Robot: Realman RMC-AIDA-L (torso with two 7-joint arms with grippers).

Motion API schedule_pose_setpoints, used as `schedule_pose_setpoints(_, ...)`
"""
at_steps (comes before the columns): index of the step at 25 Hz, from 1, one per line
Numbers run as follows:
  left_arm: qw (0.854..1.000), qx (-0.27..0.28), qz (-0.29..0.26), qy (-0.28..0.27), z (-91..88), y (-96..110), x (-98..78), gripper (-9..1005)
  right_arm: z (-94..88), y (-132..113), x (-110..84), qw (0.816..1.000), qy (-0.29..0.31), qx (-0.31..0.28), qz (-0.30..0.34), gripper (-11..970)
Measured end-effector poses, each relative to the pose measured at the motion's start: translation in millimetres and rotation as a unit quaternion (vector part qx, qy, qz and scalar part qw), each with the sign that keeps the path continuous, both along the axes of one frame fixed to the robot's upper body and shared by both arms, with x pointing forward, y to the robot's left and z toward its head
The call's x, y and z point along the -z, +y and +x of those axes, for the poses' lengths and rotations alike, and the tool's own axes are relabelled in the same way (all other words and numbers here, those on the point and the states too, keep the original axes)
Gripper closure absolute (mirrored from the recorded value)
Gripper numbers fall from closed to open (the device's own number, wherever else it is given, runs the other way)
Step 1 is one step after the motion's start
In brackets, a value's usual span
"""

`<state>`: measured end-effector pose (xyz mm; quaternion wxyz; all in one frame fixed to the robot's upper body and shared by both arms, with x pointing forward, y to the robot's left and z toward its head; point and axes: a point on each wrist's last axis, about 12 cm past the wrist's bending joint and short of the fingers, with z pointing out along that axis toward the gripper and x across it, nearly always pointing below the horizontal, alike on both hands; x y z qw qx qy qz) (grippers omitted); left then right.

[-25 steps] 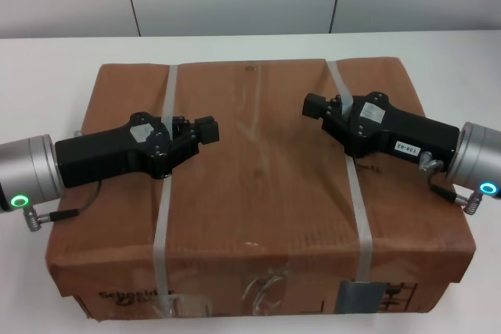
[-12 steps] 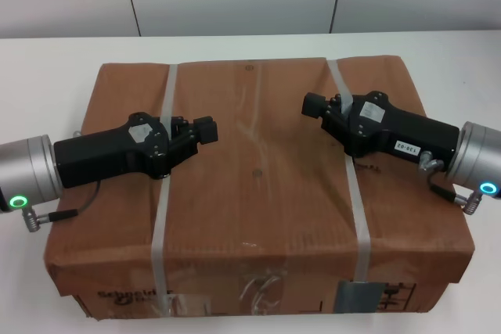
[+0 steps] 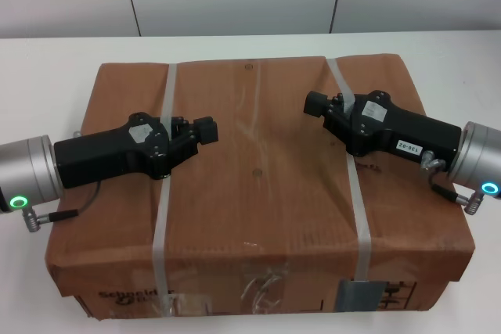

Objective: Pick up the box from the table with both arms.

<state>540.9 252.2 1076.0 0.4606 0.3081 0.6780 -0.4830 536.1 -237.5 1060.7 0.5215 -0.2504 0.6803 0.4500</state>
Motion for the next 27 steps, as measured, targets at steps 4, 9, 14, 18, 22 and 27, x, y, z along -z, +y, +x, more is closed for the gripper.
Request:
schedule_pose_setpoints(4,1.000,0.000,0.000,-0.003,0.1,-0.1,0.0,915,-0.1,-0.1,0.1,1.000,0.000,0.000,0.000,948)
schedule_pose_setpoints(9,1.000,0.000,0.000,-0.003,0.1,-0.2,-0.1,915,-0.2,-0.2,0.1,1.000,0.000,0.000,0.000,948)
schedule_pose_setpoints(14,1.000,-0.001,0.000,-0.003,0.1,-0.2,-0.1,915,-0.3,-0.1,0.1,1.000,0.000,0.000,0.000,948)
schedule_pose_setpoints(18,1.000,-0.001,0.000,-0.003,0.1,-0.2,-0.1,915,-0.4,-0.1,0.0,1.000,0.000,0.000,0.001,948)
schedule_pose_setpoints(22,1.000,-0.001,0.000,-0.003,0.1,-0.2,-0.1,914,-0.3,-0.1,-0.2,1.000,0.000,0.000,0.001,948)
schedule_pose_setpoints(27,1.000,-0.001,0.000,-0.003,0.1,-0.2,-0.1,914,-0.3,-0.1,-0.2,1.000,0.000,0.000,0.001,948)
